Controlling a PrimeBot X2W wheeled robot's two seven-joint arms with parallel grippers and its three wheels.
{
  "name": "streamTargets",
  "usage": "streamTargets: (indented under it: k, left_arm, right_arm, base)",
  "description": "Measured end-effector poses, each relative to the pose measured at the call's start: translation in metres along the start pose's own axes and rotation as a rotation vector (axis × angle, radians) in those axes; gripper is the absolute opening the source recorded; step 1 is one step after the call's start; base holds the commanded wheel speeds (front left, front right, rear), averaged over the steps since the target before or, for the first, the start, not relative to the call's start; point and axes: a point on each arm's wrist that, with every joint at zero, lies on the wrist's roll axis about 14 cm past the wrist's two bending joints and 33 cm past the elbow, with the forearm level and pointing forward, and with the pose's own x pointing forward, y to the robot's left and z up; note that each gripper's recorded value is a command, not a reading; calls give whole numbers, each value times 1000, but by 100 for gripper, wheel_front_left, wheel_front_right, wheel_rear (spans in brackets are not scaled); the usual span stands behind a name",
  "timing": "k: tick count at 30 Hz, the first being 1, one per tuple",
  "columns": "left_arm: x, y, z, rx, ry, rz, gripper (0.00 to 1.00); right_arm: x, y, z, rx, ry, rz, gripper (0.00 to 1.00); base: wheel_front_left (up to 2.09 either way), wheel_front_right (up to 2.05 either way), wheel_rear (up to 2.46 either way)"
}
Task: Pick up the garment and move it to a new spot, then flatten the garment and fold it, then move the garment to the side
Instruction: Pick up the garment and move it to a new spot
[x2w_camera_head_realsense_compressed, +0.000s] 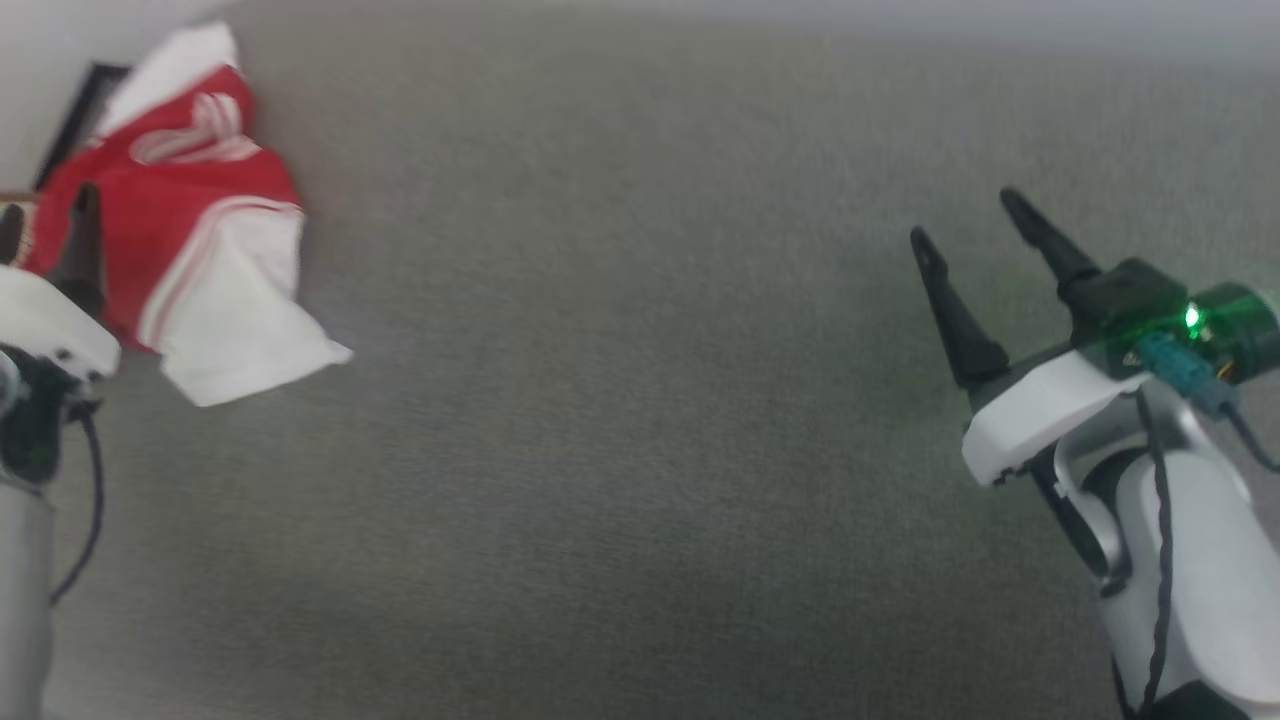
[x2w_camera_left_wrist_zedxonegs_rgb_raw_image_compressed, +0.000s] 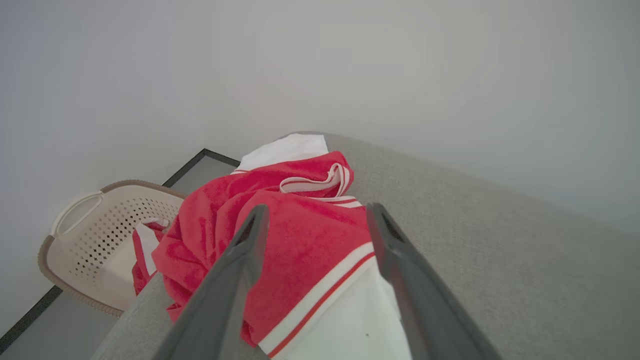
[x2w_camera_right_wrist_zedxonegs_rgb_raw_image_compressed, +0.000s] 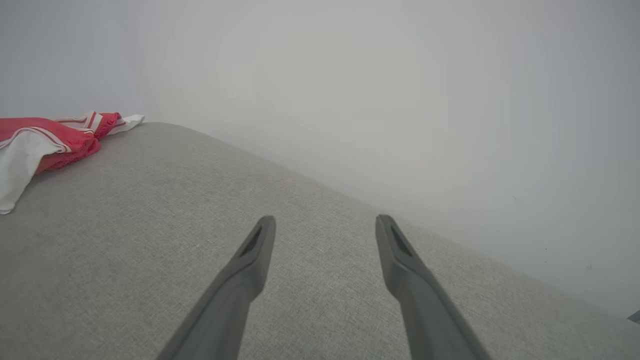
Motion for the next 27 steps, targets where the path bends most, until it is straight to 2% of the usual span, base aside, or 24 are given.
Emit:
streamTargets:
  k: [4, 5, 13, 17, 22, 23, 25, 27]
  left_arm:
    - [26, 5, -40, -16, 187, 51, 100]
    - [26, 5, -40, -16, 187, 51, 100]
    - [47, 6, -121, 30, 538, 117, 100]
    - [50, 4, -142, 39, 647, 137, 100]
    - [51, 2, -149, 25, 699, 144, 100]
    - [51, 2, -149, 31, 701, 143, 85]
    - [50, 4, -147, 34, 693, 146, 0]
    - [50, 7, -140, 34, 661, 151, 0]
  right_arm:
    - [6, -14, -17, 2, 30, -20, 100]
    - [6, -14, -17, 2, 30, -20, 100]
    - [9, -31, -55, 8, 102, -49, 100]
    - [5, -38, -65, 7, 124, -67, 100]
    - [4, -43, -67, 4, 129, -80, 100]
    - [4, -44, -66, 3, 128, -82, 100]
    - [3, -45, -65, 1, 125, -85, 100]
    - [3, -47, -61, -2, 118, -92, 100]
  base:
    - [0, 0, 0]
    - [0, 0, 0]
    - [0, 0, 0]
    - [0, 0, 0]
    - [0, 0, 0]
    - [0, 0, 0]
    - [0, 0, 0]
    - [0, 0, 0]
